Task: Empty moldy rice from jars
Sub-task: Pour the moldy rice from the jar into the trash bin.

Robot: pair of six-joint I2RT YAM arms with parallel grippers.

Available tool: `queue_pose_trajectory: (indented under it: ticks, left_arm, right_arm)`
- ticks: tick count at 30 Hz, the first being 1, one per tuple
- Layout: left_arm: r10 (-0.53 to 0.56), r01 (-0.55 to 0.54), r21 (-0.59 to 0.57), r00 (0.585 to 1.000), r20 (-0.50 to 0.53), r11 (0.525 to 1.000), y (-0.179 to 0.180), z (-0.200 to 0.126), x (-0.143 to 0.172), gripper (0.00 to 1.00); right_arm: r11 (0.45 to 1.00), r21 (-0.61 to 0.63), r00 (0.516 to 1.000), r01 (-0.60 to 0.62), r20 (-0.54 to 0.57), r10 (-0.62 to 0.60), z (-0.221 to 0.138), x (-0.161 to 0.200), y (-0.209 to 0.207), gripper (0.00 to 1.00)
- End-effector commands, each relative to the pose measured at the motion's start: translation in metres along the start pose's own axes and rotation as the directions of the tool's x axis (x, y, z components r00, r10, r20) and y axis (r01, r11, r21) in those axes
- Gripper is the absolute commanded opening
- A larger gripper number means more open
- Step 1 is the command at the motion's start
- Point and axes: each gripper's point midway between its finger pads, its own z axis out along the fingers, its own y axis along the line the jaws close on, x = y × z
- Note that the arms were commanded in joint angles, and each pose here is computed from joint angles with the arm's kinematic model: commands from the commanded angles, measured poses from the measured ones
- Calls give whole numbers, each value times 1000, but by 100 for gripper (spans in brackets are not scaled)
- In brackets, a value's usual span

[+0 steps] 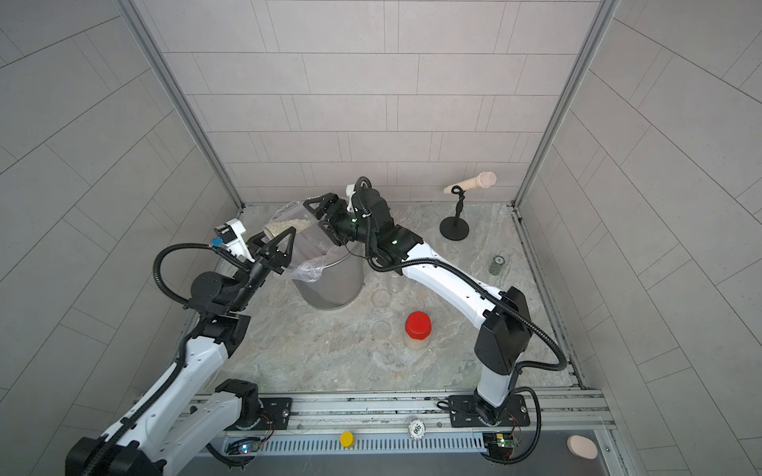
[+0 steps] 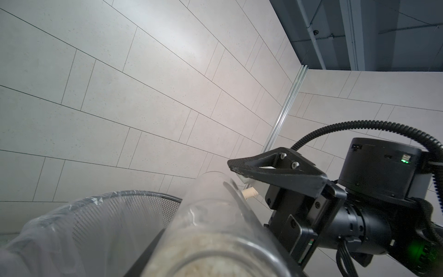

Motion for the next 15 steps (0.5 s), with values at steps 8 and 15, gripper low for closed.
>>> queue_pose_trajectory:
  ticks: [8, 15]
  left_arm:
    - [48, -49, -22, 998, -49, 999, -6, -1, -9, 28]
    - [51, -70, -80, 975, -218, 994, 1, 2, 7, 23]
  right_arm:
    - [995, 58, 980, 86, 173, -95, -60, -42, -2, 82]
    - [981, 127, 933, 147, 311, -180, -118, -72, -6, 82]
